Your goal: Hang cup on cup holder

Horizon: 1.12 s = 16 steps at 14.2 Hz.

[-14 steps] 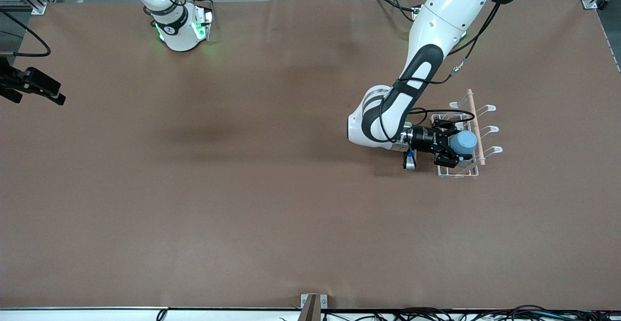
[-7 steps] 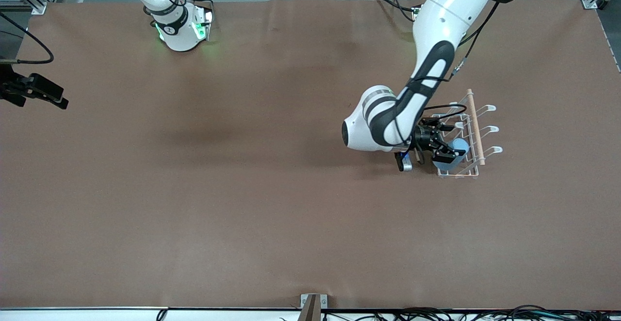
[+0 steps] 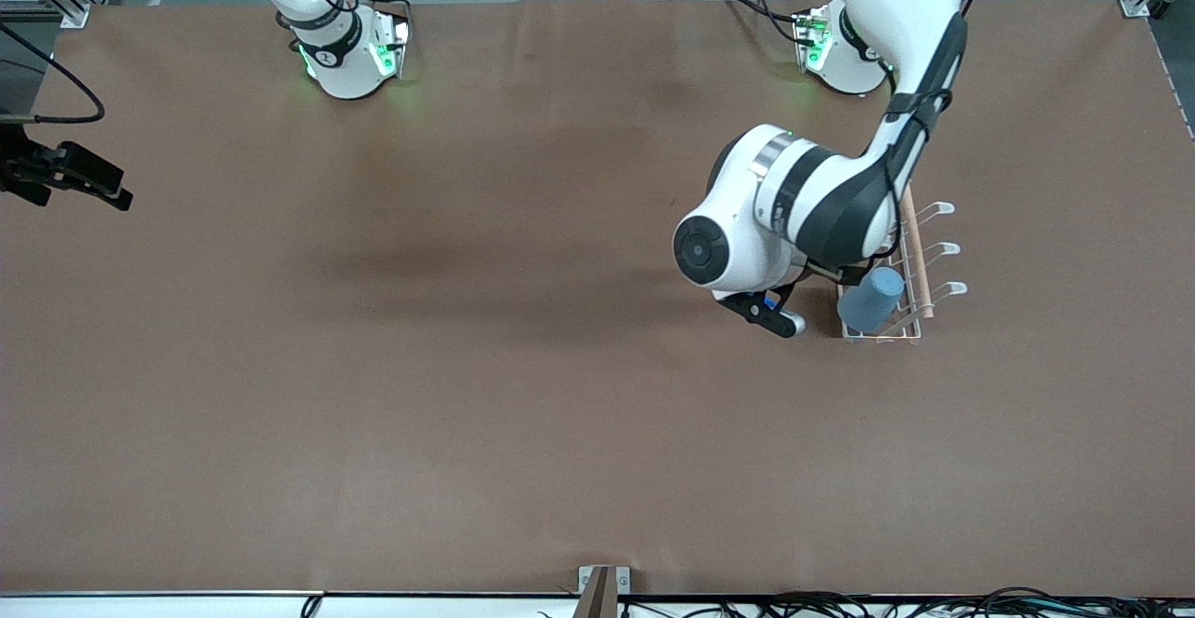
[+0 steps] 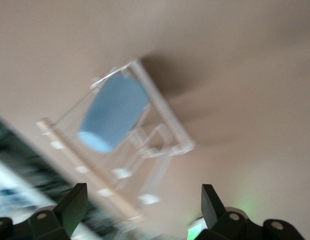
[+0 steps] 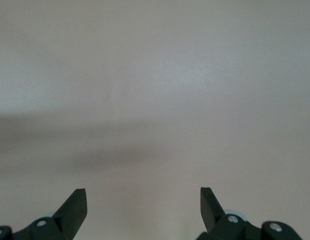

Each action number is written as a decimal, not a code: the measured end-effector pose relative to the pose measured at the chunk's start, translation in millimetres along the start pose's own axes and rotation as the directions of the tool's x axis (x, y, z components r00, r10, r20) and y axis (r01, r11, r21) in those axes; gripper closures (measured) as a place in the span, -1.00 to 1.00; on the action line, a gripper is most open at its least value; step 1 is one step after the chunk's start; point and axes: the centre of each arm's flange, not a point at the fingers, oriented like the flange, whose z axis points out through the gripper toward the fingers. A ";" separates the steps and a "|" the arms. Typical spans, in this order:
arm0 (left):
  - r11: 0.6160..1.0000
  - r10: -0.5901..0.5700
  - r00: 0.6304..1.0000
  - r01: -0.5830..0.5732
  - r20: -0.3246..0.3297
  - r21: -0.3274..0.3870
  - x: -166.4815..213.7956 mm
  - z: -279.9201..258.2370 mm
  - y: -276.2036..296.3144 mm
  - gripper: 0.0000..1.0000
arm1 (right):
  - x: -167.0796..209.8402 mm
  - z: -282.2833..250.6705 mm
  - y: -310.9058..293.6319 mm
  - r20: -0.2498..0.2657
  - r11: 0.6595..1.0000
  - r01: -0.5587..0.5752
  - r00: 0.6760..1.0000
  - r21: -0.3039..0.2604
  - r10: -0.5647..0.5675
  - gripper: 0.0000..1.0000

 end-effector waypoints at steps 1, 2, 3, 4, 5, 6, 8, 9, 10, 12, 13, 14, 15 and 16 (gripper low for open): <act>0.994 -0.087 0.995 0.084 -0.039 -0.076 -3.0 -15.1 -7.1 -1.00 | 0.0 0.0 -0.1 0.000 1.000 0.000 1.000 0.001 0.000 -1.00; 0.982 -0.147 0.987 0.138 -0.061 -0.129 -8.8 -28.9 -14.8 -1.00 | 0.0 0.0 -0.2 0.000 1.000 0.000 1.000 0.001 0.000 -1.00; 0.972 -0.181 0.980 0.166 -0.082 -0.165 -16.8 -43.6 -21.3 -1.00 | 0.0 -0.1 -0.3 0.000 1.000 0.000 1.000 0.001 0.000 -1.00; 0.965 -0.205 0.972 0.181 -0.112 -0.192 -27.0 -61.1 -27.8 -1.00 | 0.0 -0.1 -0.3 0.000 1.000 0.001 1.000 0.001 -0.001 -1.00; 0.959 -0.223 0.963 0.189 -0.149 -0.212 -40.3 -80.9 -35.5 -1.00 | 0.1 -0.2 -0.4 -0.001 1.000 0.001 1.000 0.001 -0.001 -1.00; 0.955 -0.239 0.954 0.197 -0.180 -0.223 -54.3 -98.1 -43.9 -1.00 | 0.1 -0.2 -0.5 -0.001 1.000 0.001 1.000 0.001 -0.001 -1.00; 0.943 -0.282 0.932 0.225 -0.226 -0.246 -78.9 -123.6 -69.9 -1.00 | 0.1 -0.1 -0.4 0.000 1.000 0.001 1.000 0.001 -0.001 -1.00; 0.933 -0.311 0.920 0.247 -0.239 -0.263 -88.9 -131.2 -91.7 -1.00 | 0.2 0.0 -0.3 0.000 1.000 0.001 1.000 0.001 -0.001 -1.00; 0.924 -0.332 0.909 0.258 -0.253 -0.284 -97.2 -136.0 -116.4 -1.00 | 0.2 0.1 -0.3 0.000 1.000 0.001 1.000 0.001 -0.001 -1.00; 0.911 -0.354 0.888 0.257 -0.293 -0.323 -114.8 -145.1 -163.7 -1.00 | 0.3 0.2 -0.4 0.000 1.000 0.001 1.000 0.001 -0.001 -1.00; 0.909 -0.358 0.879 0.251 -0.315 -0.332 -126.7 -150.8 -182.8 -1.00 | 0.3 0.2 -0.4 0.000 1.000 0.001 1.000 0.001 -0.001 -1.00; 0.913 -0.347 0.874 0.233 -0.340 -0.334 -139.9 -157.4 -197.1 -1.00 | 0.3 0.2 -0.4 0.000 1.000 0.001 1.000 0.001 -0.001 -1.00; 0.920 -0.329 0.871 0.208 -0.365 -0.333 -152.0 -164.5 -205.0 -1.00 | 0.3 0.2 -0.4 0.000 1.000 0.001 1.000 0.001 -0.001 -1.00; 0.924 -0.317 0.866 0.191 -0.387 -0.330 -163.0 -171.2 -210.2 -1.00 | 0.4 0.2 -0.4 0.000 1.000 0.001 1.000 0.001 -0.001 -1.00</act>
